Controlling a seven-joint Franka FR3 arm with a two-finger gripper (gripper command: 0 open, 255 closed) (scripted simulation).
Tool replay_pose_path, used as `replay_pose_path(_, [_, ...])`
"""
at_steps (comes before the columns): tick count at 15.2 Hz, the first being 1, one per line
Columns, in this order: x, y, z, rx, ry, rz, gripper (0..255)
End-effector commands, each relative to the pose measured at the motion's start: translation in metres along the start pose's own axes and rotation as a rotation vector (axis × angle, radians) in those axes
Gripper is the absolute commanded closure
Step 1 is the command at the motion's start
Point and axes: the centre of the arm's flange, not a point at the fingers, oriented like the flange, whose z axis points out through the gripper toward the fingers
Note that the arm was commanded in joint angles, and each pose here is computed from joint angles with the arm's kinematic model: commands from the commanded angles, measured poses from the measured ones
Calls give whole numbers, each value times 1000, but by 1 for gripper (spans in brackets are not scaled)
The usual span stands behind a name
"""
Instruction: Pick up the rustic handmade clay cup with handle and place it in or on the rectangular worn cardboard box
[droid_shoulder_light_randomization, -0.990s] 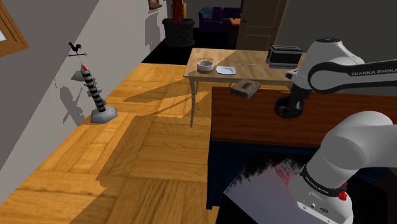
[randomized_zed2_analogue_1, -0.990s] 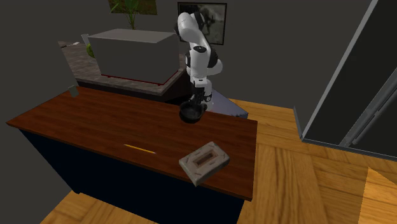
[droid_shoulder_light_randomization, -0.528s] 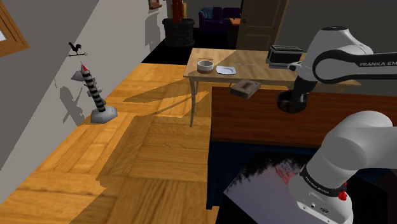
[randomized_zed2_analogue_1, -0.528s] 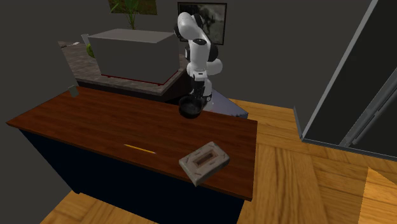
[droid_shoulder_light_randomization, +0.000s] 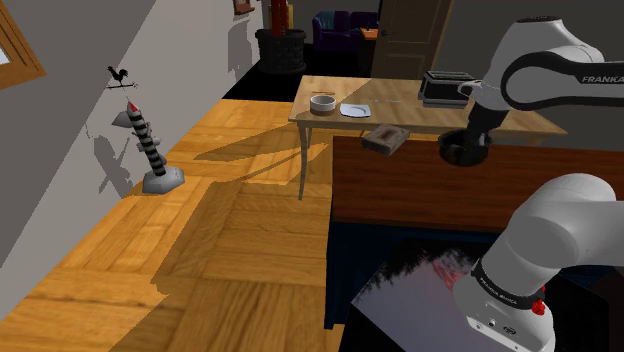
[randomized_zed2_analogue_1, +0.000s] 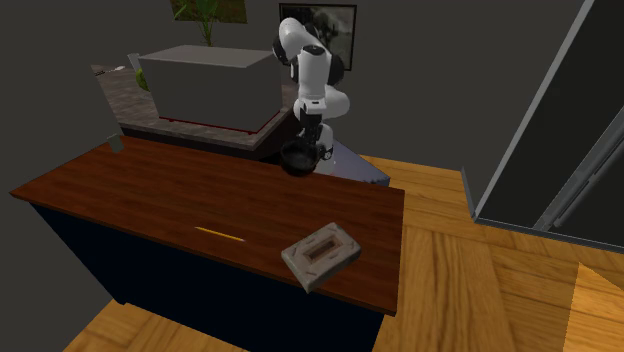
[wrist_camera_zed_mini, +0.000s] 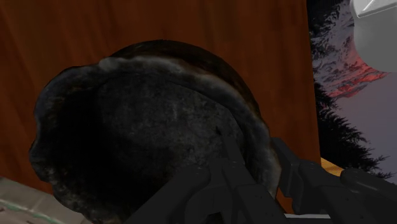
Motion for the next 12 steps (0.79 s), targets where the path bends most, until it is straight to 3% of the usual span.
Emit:
replay_pose_path(1, [0, 1, -10, 0, 0, 0, 255])
replay_pose_path(12, [0, 6, -68, 0, 0, 0, 255])
